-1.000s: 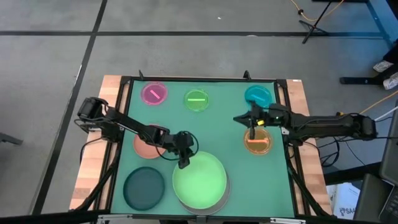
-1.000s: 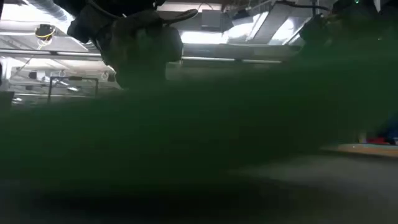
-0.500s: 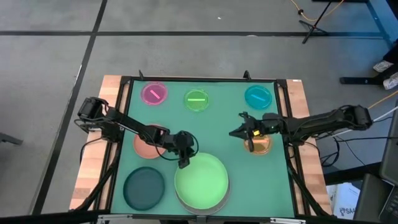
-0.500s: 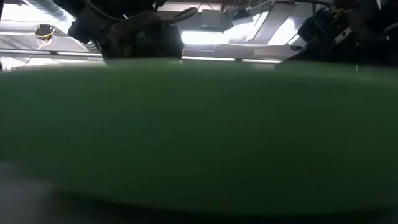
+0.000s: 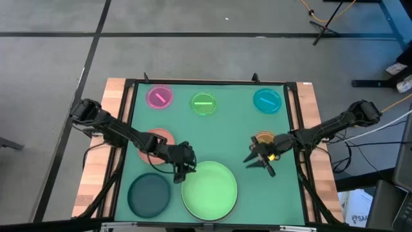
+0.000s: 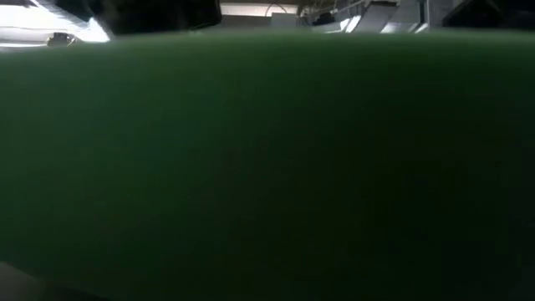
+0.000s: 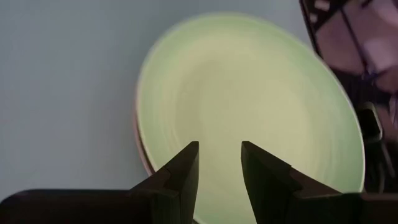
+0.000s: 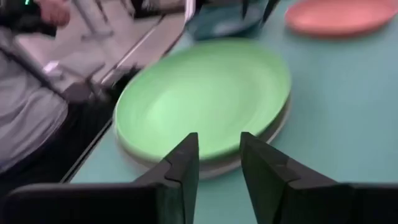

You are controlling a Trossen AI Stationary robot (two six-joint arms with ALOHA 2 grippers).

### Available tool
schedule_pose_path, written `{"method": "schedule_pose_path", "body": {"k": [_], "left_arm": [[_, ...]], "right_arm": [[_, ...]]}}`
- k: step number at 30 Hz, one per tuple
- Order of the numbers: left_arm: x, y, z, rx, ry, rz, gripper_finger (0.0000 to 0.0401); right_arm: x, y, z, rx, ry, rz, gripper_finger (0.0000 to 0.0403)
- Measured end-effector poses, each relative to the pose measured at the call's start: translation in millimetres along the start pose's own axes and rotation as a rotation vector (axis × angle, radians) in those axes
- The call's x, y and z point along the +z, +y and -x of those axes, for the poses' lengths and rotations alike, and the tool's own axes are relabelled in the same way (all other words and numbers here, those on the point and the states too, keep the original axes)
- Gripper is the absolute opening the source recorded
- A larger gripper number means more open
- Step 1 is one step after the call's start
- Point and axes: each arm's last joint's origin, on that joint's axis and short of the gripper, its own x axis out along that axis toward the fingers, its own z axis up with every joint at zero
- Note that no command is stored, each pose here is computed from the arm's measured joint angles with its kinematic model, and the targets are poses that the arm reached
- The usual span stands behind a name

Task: Stack plastic plates
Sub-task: Move the stacked plates to the center of the table

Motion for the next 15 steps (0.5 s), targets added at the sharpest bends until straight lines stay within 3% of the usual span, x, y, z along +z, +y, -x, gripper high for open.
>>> {"method": "schedule_pose_path", "body": {"k": [8, 15], "left_arm": [[-16.4, -18.7, -0.7, -0.026, 0.071, -0.037, 0.0114], [-13.0, -15.0, -0.5, -0.006, 0.049, -0.025, 0.0114]], "right_arm": [[-38.1, 28.0, -22.4, -0.055, 0.192, 0.042, 0.0112], [-51.0, 49.3, -48.3, 0.001, 0.177, 0.119, 0.0107]]}}
